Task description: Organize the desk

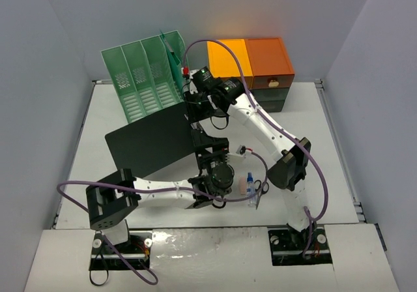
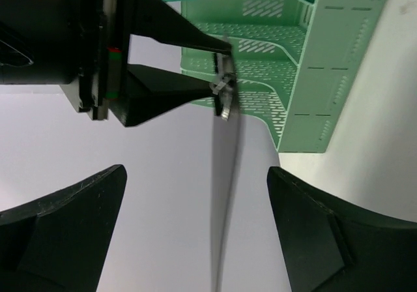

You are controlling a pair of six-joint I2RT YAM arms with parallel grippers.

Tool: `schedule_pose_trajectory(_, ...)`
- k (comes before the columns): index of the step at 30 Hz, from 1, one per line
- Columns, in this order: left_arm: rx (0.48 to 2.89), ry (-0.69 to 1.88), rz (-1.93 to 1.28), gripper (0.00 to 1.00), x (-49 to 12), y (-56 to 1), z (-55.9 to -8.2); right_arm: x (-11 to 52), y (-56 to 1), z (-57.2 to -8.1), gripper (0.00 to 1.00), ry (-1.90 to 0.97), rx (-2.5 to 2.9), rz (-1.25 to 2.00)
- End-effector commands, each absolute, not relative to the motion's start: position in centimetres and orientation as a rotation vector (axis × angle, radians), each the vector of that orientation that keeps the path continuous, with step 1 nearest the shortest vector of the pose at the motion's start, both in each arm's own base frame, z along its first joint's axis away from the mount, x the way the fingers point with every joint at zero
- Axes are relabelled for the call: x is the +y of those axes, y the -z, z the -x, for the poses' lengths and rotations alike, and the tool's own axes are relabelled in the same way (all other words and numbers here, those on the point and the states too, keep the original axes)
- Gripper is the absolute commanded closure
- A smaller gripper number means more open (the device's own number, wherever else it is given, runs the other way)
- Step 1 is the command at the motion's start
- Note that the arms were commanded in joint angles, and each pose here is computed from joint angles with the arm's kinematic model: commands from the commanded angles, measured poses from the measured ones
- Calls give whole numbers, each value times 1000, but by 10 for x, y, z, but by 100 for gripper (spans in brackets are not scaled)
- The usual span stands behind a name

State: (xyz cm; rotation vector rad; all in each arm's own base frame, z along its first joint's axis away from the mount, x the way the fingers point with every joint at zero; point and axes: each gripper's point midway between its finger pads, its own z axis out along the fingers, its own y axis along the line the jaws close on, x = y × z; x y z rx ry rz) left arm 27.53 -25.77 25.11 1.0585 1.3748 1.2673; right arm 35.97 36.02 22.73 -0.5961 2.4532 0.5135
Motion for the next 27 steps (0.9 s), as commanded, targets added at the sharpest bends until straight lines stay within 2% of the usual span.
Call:
schedule_pose_trajectory(1,1425,-1216,-837,14,-247,-310,-290,359,-277,-343,100,-614,2357,580)
schedule_pose_trajectory(4,1424,-1226,-825,17,-246,-320,-295,356,-277,-342,100,-607,2359,583)
schedule_pose_trajectory(9,1435,-1247,-823,36,-240,-322,-296,353,-281,-344,100,-600,2351,579)
schedule_pose_trajectory(20,1462,-1250,-797,99,-235,-313,-293,349,-279,-345,100,-596,2358,579)
schedule_pose_trajectory(27,1461,-1255,-796,100,-240,-311,-295,346,-279,-343,100,-587,2359,584)
